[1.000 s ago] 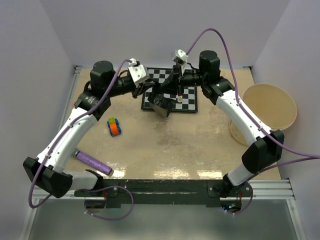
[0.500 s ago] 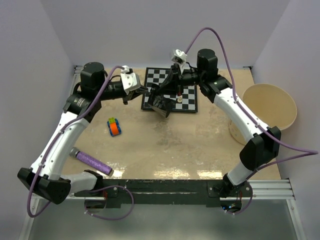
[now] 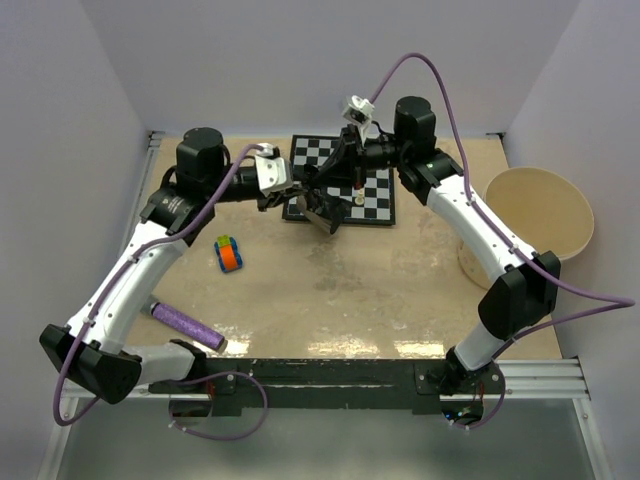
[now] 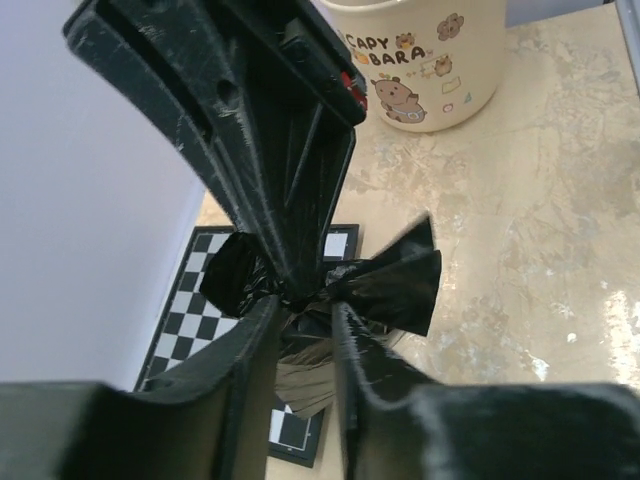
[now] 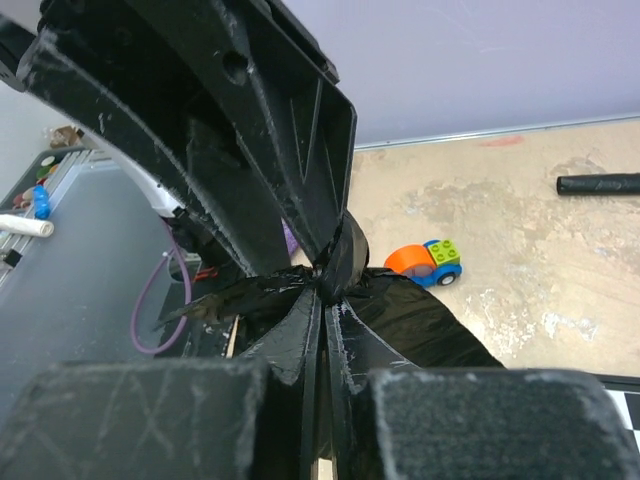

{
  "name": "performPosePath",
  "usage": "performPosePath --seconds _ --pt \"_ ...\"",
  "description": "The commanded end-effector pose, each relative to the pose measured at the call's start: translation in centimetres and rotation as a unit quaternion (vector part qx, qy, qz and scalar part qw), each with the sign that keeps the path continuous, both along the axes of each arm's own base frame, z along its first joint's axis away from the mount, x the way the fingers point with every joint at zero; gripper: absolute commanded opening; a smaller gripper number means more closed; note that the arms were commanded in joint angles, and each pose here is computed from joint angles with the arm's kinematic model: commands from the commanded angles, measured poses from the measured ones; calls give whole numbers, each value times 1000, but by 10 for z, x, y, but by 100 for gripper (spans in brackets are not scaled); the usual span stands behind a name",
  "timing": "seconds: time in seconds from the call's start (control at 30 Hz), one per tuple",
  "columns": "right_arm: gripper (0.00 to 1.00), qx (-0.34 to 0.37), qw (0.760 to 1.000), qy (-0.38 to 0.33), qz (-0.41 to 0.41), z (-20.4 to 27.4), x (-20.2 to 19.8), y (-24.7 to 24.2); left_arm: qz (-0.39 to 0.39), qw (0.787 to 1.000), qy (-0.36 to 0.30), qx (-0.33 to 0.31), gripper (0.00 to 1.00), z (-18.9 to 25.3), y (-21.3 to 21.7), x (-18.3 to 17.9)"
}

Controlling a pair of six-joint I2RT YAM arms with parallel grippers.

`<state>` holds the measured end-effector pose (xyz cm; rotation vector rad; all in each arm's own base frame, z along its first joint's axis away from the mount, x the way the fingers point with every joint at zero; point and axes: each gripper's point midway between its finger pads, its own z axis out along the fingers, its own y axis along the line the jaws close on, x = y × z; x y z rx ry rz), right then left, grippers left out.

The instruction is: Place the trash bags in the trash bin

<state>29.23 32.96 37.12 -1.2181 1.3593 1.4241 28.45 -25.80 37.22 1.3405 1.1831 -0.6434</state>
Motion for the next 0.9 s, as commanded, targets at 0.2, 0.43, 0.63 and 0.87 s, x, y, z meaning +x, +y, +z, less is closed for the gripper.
performPosePath --seconds 0.2,0.43,0.63,0.87 --pt "4 22 999 -2 25 18 -14 -1 -9 992 -124 11 38 11 -27 -5" --pt "4 21 998 23 61 14 -29 -6 17 990 -133 41 0 1 -19 5" --pt "0 21 999 22 20 14 -3 -27 52 990 -123 51 0 -2 5 2" --pt "0 12 999 16 -30 7 17 -36 73 992 -93 48 0 -11 18 -4"
